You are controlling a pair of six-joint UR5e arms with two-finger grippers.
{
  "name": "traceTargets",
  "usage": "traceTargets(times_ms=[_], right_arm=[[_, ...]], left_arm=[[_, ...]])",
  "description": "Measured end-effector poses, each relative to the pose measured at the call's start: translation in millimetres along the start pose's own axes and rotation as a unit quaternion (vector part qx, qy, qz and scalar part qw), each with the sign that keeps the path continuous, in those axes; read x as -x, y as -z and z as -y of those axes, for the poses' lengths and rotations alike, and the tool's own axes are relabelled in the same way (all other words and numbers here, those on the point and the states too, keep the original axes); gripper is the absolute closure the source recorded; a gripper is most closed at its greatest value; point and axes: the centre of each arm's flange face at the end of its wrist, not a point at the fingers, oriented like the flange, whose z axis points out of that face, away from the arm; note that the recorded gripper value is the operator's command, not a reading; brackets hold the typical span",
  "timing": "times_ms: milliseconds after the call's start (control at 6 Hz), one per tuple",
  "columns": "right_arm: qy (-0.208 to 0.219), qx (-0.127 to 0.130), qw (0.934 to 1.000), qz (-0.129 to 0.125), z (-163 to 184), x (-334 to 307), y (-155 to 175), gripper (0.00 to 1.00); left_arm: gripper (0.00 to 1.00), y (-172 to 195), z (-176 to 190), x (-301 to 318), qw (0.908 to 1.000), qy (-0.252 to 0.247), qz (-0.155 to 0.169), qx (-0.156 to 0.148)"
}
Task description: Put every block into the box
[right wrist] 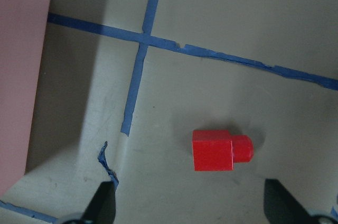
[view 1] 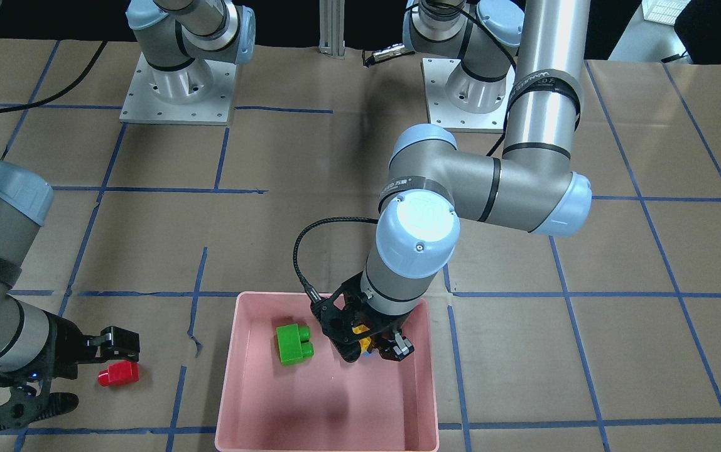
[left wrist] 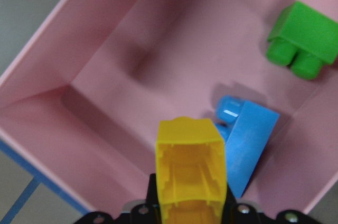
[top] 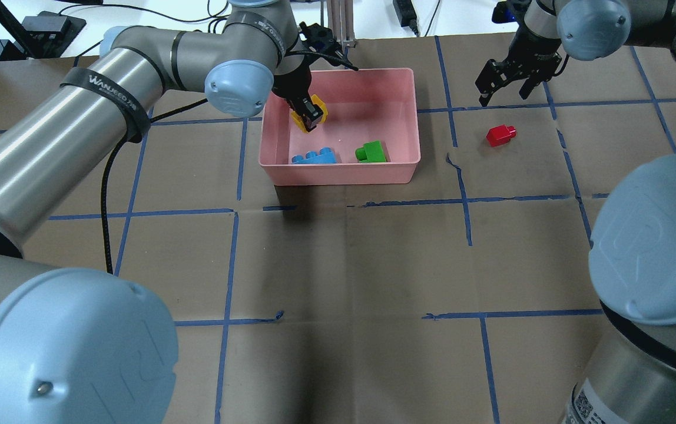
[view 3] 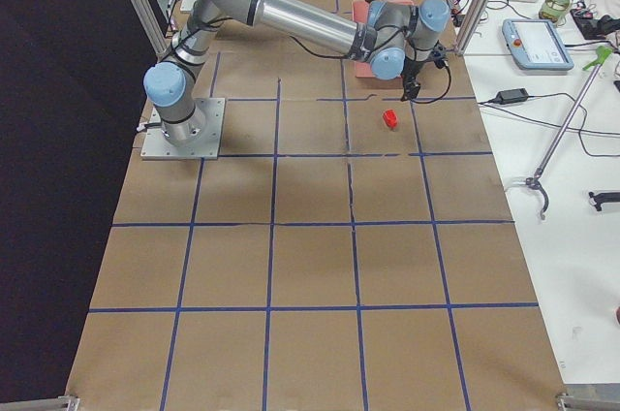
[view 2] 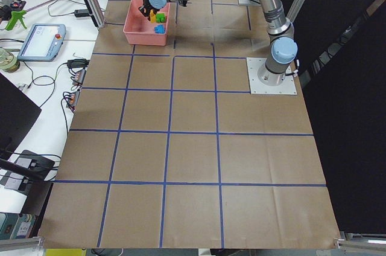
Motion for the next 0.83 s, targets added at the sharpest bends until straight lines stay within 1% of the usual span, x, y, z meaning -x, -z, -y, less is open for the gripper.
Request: traceTargets(times_ms=[167, 333, 500, 667, 833], right_arm=[[-0.052, 0.003, 0.9987, -0.002, -0.6, -3.1, -5.4, 0.00], [-0.119, 0.005, 0.9929, -0.005, -0.9, -4.5, -9.4, 0.00], [-0.210, 0.008, 0.9776, -0.007, -0.6, -6.0, -15.2, 0.01], [-0.296, 0.006, 0.9549, -0.015, 0.6, -9.1, -23.6, 0.01], [-0.359, -0.001, 0.9328, -0.030, 1.2, -13.8, -35.0, 0.02]], left_arm=[[0.02, -3.5, 4.8, -6.8, 1.0000, -0.007, -0.002, -0.003], [0.02, -2.0, 6.5, -7.6, 1.0000, -0.008, 0.000, -0.006], [0.02, 6.5, 5.6, -6.9, 1.0000, -0.006, 0.002, -0.008], [0.02, 21.1, -0.9, -5.1, 1.0000, 0.000, 0.000, -0.004], [0.02, 45.4, -15.4, -4.5, 0.9999, 0.010, -0.007, 0.005]])
